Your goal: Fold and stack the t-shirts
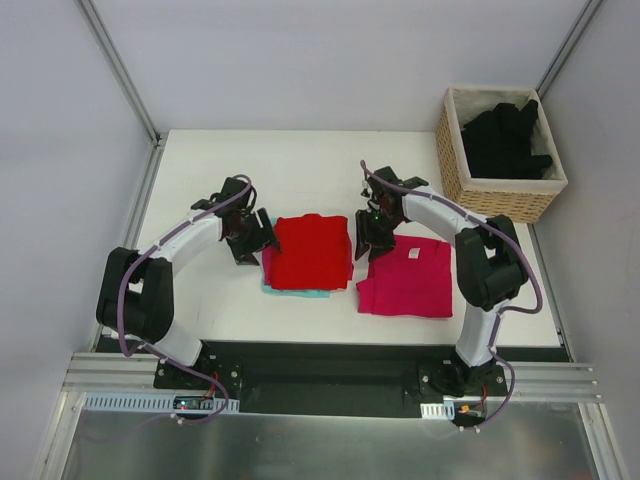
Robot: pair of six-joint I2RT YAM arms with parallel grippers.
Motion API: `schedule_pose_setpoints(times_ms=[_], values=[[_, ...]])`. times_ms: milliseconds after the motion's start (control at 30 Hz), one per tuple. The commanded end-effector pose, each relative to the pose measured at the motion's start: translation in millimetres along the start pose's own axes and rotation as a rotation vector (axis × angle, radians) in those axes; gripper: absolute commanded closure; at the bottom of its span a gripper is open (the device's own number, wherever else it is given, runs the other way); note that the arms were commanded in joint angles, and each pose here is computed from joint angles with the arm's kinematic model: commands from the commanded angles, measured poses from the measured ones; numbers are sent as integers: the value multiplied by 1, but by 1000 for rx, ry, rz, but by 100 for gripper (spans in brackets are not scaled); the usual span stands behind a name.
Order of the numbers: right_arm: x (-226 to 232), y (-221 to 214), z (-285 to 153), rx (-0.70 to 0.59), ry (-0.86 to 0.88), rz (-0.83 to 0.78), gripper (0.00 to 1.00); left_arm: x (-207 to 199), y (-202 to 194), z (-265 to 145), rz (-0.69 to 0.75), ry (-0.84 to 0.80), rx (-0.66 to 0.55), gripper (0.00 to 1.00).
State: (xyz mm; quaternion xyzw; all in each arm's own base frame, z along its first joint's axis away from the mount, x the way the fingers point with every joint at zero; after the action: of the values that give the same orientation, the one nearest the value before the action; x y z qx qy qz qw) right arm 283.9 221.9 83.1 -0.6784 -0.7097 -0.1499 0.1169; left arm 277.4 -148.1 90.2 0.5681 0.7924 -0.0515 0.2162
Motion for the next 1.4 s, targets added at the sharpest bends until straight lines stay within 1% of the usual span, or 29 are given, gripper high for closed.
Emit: schedule_pose_setpoints(times_ms=[0,233,333,400,500,533,567,600,633,667,700,733,800,967,1133,1233,1367], values=[[-4,6,0,0,-46,-31,55,-8,11,-4,24,-38,-17,30],[14,9,13,11,69,-46,55,-8,11,3,9,-82,-26,29],[18,10,17,11,69,-67,55,-8,9,6,6,-91,-12,30],[19,10,13,-6,48,-78,55,-12,9,4,13,-112,-4,30],[5,11,-4,-60,-70,-70,55,-31,19,-16,52,-181,-49,30],[-4,10,-9,-76,-124,-62,55,-43,24,-25,76,-224,-61,29],[-8,8,-15,-88,-137,-55,55,-50,25,-29,99,-251,-63,29],[-17,3,-16,-86,-153,-28,55,-57,24,-30,136,-282,-44,28],[-18,2,-28,-119,-150,-19,55,-73,22,-38,174,-359,-11,27],[-23,0,-32,-126,-151,-5,54,-83,14,-37,231,-397,26,26],[-32,-5,-33,-121,-161,20,54,-86,9,-31,247,-410,62,26],[-33,-7,-43,-142,-154,23,54,-91,4,-31,264,-428,83,26],[-43,-10,-49,-148,-167,46,54,-96,-10,-22,297,-424,121,25],[-52,-18,-62,-159,-167,74,54,-118,-48,-9,379,-447,234,26],[-64,-33,-61,-114,-232,123,55,-137,-69,4,429,-470,319,27],[-65,-43,-62,-99,-231,152,55,-141,-79,11,446,-478,363,27],[-72,-67,-59,-46,-246,214,55,-141,-87,21,459,-474,400,28]])
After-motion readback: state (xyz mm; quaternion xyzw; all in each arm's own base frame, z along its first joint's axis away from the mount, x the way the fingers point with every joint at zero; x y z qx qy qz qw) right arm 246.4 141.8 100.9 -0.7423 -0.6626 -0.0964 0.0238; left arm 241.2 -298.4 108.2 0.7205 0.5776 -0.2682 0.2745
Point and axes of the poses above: each gripper's point midway between its finger pads, its own z axis out along the fingers, its own x axis along the line the jaws close on, y = z × x, the point moved 2 cm from there along -z, back along the fingers, and after that the axes turned 5 degrees about z, right-handed, at the moved point
